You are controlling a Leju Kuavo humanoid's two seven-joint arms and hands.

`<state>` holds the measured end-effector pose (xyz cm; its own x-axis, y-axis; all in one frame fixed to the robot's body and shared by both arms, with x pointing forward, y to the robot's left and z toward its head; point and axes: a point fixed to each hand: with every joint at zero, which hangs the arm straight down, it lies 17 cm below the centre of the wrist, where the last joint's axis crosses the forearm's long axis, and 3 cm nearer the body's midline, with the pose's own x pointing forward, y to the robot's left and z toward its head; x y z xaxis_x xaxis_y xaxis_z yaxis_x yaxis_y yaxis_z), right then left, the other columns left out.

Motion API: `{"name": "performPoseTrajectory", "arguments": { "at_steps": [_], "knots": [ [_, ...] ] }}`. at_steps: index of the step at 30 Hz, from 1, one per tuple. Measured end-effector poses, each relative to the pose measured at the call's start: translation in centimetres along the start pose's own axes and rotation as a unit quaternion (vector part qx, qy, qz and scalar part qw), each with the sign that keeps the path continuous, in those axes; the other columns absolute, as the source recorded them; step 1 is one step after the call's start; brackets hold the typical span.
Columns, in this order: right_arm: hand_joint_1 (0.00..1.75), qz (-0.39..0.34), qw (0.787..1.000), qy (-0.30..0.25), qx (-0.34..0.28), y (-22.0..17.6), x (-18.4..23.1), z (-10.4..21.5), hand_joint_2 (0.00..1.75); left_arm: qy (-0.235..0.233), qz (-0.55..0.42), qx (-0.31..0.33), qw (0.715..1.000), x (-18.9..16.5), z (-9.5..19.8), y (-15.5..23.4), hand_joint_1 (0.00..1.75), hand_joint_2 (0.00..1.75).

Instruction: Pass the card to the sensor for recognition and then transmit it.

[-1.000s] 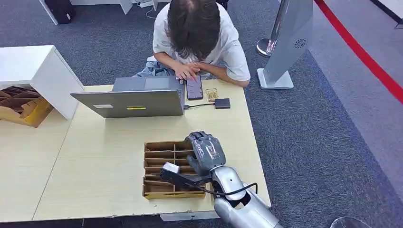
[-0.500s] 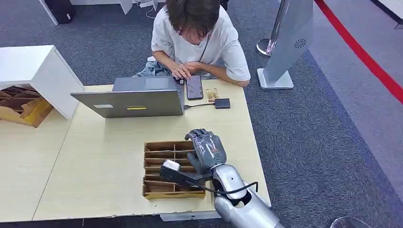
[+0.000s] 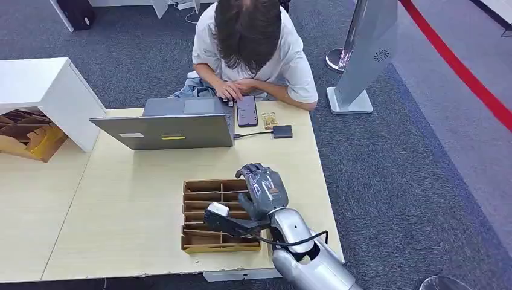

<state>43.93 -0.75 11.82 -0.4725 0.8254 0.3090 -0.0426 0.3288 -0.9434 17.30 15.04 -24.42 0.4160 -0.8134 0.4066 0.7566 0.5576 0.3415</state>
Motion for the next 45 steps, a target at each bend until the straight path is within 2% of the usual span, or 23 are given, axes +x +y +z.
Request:
{"name": "performPoseTrajectory", "arguments": {
  "at_steps": [13, 19, 35, 38, 41, 45],
  "knots": [
    [0.82, 0.000, 1.000, 0.000, 0.002, 0.09, 0.00, 0.04, 1.75, 0.000, -0.003, 0.000, 1.000, -0.03, 0.02, -0.05, 0.00, 0.00],
    [0.77, -0.001, 1.000, 0.001, 0.003, 0.20, 0.02, 0.13, 1.75, 0.000, -0.002, 0.000, 1.000, -0.04, 0.02, -0.03, 0.00, 0.00],
    [0.80, -0.004, 1.000, 0.001, 0.005, 0.61, 0.14, 0.57, 1.75, 0.000, 0.000, 0.001, 1.000, -0.06, 0.00, 0.04, 0.00, 0.00],
    [0.84, -0.004, 1.000, 0.002, 0.005, 0.64, 0.14, 0.59, 1.75, 0.001, 0.002, 0.002, 1.000, -0.07, -0.01, 0.07, 0.00, 0.00],
    [0.98, -0.004, 1.000, 0.002, 0.006, 0.67, 0.14, 0.61, 1.75, 0.001, 0.004, 0.002, 1.000, -0.08, -0.01, 0.12, 0.00, 0.00],
    [0.98, -0.005, 1.000, 0.002, 0.006, 0.73, 0.13, 0.65, 1.75, 0.002, 0.004, 0.003, 1.000, -0.08, -0.02, 0.13, 0.00, 0.00]
  ]
}}
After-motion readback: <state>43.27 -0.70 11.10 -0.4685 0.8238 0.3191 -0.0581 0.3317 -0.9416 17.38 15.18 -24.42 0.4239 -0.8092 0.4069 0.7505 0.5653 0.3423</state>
